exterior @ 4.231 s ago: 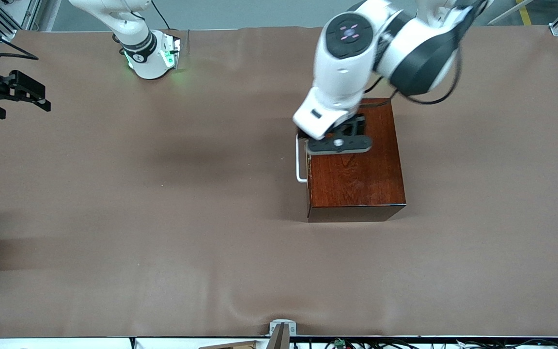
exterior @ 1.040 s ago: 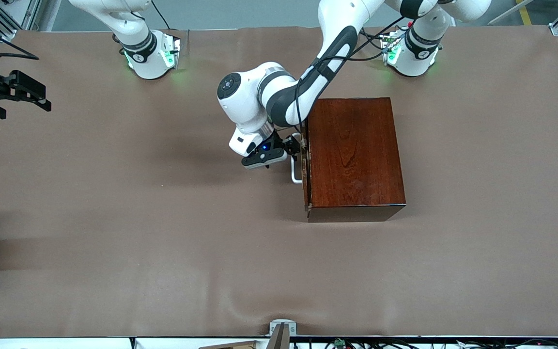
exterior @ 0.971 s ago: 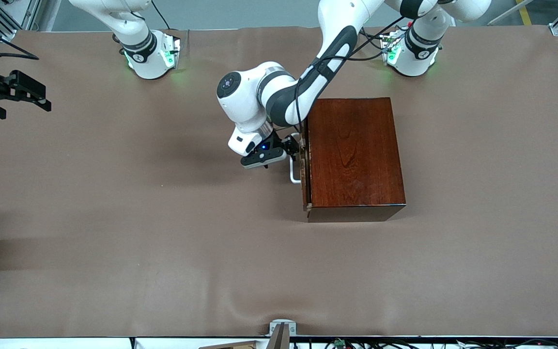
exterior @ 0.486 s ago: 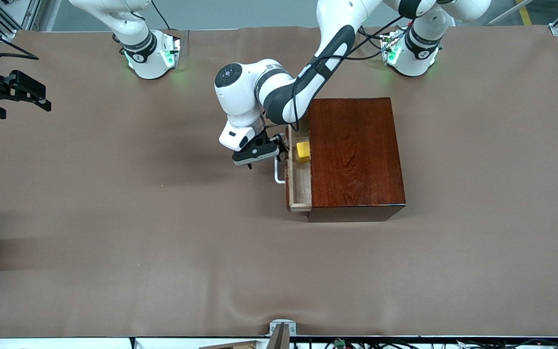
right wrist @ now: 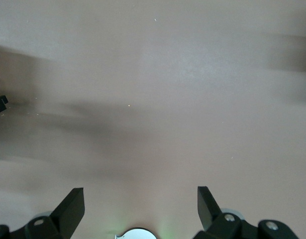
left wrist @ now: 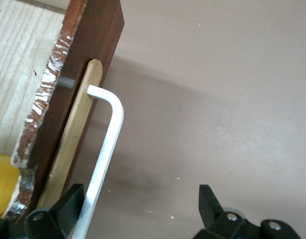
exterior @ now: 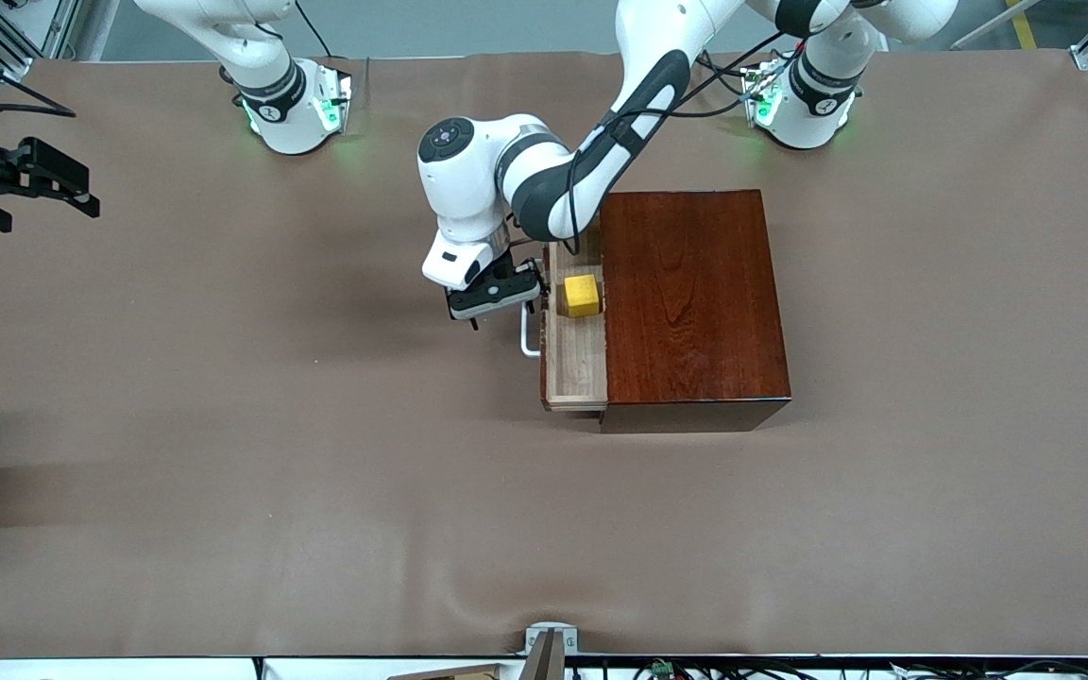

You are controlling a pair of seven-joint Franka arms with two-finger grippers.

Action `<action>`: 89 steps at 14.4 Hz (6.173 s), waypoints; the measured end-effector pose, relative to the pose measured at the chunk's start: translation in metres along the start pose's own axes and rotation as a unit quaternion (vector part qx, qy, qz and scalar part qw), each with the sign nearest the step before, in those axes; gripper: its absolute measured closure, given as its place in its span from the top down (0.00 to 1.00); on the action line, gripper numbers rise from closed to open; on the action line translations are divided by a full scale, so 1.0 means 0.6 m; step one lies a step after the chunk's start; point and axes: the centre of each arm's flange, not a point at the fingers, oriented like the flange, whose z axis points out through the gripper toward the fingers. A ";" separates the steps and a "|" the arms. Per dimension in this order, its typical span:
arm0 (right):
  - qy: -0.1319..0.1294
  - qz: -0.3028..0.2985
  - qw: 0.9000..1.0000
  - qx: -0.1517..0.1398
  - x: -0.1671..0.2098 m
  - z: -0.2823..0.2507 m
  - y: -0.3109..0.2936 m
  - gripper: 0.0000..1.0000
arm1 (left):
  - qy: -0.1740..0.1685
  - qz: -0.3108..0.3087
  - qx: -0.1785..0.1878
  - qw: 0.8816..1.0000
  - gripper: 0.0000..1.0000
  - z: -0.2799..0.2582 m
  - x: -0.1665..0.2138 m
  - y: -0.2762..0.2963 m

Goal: Open drawer, take yellow block, close drawer

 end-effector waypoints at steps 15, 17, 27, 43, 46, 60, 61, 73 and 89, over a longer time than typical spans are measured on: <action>0.003 0.001 1.000 0.000 0.032 0.028 0.009 1.00 | 0.006 -0.017 -0.079 0.997 1.00 -0.036 0.010 0.029; 0.001 0.002 1.000 0.000 0.036 0.034 0.011 1.00 | 0.008 -0.019 -0.084 0.996 1.00 -0.048 0.017 0.029; 0.019 0.013 1.000 0.000 0.087 0.079 0.042 1.00 | 0.027 -0.050 -0.030 0.998 1.00 -0.410 0.289 -0.183; -0.021 0.296 0.953 0.069 0.103 0.095 -0.151 1.00 | -0.082 0.071 0.064 0.992 1.00 -0.480 0.593 -0.737; -0.036 0.373 0.924 0.080 0.104 0.098 -0.179 1.00 | -0.101 0.056 0.046 0.992 1.00 -0.490 0.579 -0.794; -0.064 0.562 0.823 0.053 0.095 0.209 -0.549 1.00 | -0.102 0.118 0.007 0.988 1.00 -0.529 0.549 -0.842; -0.063 0.576 0.813 0.053 0.094 0.220 -0.572 1.00 | -0.102 0.119 0.007 0.988 1.00 -0.529 0.549 -0.842; -0.070 0.664 0.744 0.034 0.089 0.374 -0.737 1.00 | -0.117 0.138 0.015 0.983 1.00 -0.508 0.528 -0.813; -0.042 0.655 0.755 0.004 0.083 0.533 -0.820 1.00 | -0.125 0.130 0.019 0.984 1.00 -0.504 0.530 -0.829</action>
